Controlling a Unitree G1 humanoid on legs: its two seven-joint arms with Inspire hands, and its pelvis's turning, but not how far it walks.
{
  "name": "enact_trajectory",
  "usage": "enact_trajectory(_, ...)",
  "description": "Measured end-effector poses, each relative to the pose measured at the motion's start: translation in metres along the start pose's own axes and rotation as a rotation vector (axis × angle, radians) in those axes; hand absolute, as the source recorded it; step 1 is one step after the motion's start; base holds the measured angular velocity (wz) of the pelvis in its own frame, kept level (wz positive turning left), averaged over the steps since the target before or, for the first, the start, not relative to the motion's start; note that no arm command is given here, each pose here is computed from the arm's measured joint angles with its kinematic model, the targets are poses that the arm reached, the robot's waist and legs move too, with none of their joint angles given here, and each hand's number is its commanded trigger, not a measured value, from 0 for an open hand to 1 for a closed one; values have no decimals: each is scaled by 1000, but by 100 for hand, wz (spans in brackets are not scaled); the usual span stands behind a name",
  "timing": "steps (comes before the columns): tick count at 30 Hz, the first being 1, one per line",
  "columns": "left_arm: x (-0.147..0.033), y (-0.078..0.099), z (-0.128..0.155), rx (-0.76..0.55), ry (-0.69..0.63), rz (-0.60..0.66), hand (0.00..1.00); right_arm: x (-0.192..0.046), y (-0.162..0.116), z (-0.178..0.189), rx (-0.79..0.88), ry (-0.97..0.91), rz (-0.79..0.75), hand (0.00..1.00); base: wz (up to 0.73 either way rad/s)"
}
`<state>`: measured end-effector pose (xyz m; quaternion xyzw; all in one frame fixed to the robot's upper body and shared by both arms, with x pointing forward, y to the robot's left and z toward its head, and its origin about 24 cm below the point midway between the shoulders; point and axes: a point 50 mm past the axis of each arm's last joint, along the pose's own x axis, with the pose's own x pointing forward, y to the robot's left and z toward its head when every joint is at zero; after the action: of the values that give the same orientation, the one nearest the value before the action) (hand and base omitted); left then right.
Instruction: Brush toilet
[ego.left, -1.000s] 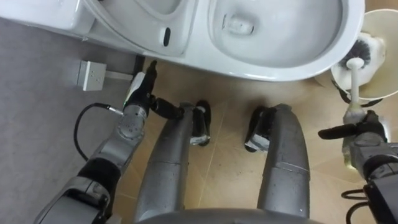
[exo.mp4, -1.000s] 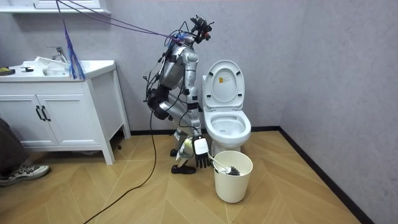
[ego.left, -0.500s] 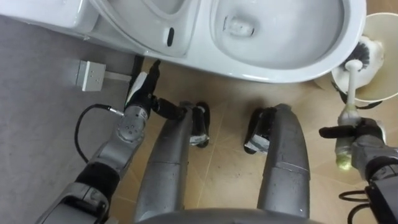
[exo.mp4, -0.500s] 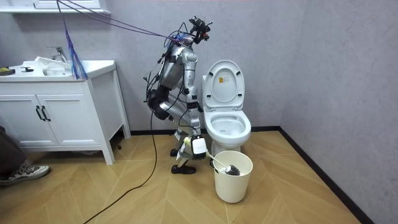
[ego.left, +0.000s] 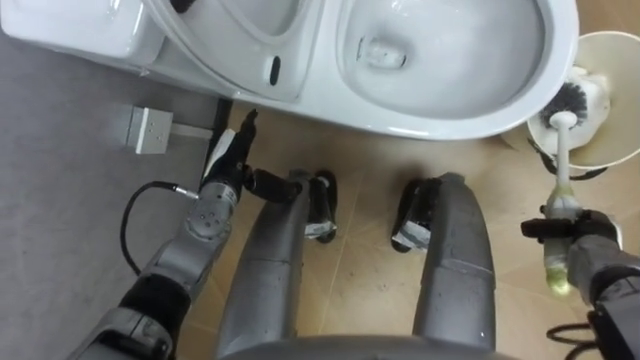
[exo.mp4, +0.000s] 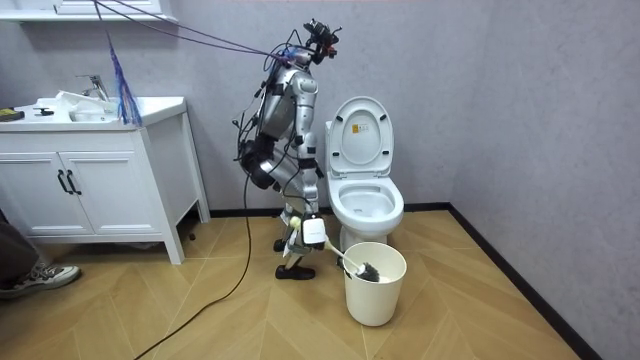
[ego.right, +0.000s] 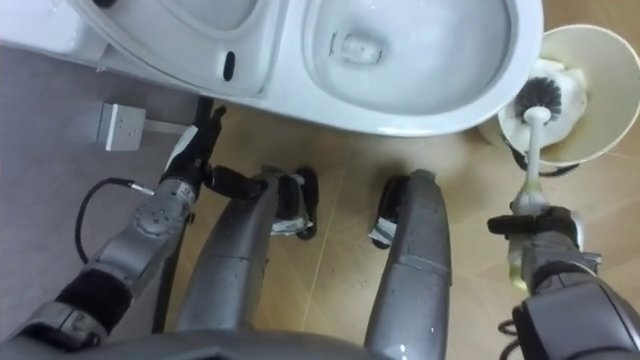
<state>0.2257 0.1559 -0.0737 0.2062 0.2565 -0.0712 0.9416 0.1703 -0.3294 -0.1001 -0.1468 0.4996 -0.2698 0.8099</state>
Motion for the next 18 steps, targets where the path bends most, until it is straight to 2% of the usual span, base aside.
enact_trajectory(8, -4, 1, -11, 1, 36, -10, 0, -4, 23, -18, 82, 77, 82, 100, -2)
enact_trajectory(12, -5, 4, -23, 4, 83, 0, 0, -5, 24, -29, 159, 129, 89, 100, -1)
enact_trajectory(15, -12, 11, -48, -5, 170, 26, 0, -6, 23, -39, 212, 162, 90, 100, -7)
enact_trajectory(18, -29, 19, -79, -2, 274, 49, 0, -9, 25, -57, 282, 219, 80, 100, -3)
